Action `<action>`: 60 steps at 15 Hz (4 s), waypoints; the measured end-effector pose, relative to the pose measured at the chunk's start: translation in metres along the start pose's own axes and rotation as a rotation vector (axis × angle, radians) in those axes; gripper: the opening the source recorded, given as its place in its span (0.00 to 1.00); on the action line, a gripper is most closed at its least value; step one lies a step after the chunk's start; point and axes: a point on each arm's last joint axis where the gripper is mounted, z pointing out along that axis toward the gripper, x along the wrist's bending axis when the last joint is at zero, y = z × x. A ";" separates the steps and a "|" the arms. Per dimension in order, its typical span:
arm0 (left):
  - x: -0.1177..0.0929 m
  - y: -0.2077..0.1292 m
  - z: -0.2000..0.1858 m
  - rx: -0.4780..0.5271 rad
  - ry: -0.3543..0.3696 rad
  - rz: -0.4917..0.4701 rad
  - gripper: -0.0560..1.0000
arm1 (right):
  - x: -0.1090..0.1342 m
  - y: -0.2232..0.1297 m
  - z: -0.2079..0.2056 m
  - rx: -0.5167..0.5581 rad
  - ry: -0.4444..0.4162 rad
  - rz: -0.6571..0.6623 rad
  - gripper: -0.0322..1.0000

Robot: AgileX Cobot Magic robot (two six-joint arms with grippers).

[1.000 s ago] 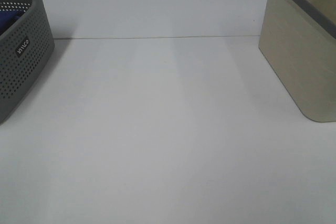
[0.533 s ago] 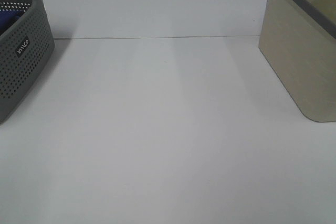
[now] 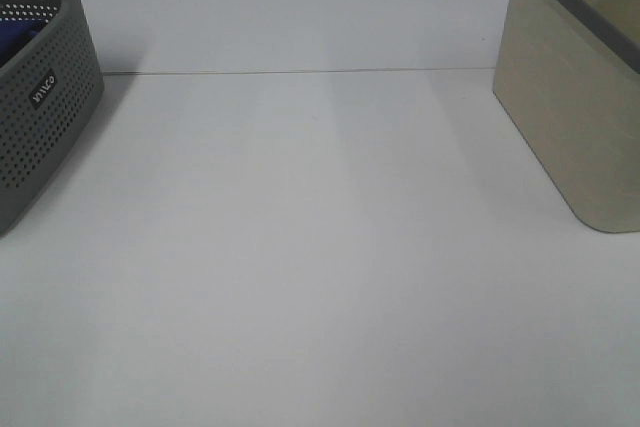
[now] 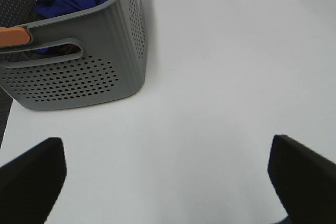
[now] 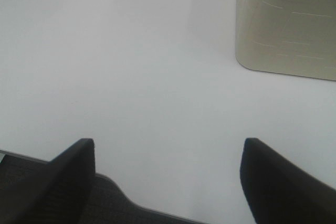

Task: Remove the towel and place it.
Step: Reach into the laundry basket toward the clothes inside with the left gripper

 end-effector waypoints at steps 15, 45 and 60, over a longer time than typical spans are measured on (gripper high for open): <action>0.000 0.000 0.000 0.000 0.000 0.000 0.99 | 0.000 0.000 0.000 0.000 0.000 0.000 0.76; 0.029 0.154 0.045 0.285 -0.111 0.505 0.99 | 0.000 0.000 0.000 0.000 0.000 0.000 0.76; 0.151 0.216 0.335 0.691 -0.149 0.759 0.93 | 0.000 0.000 0.000 0.000 0.000 0.000 0.76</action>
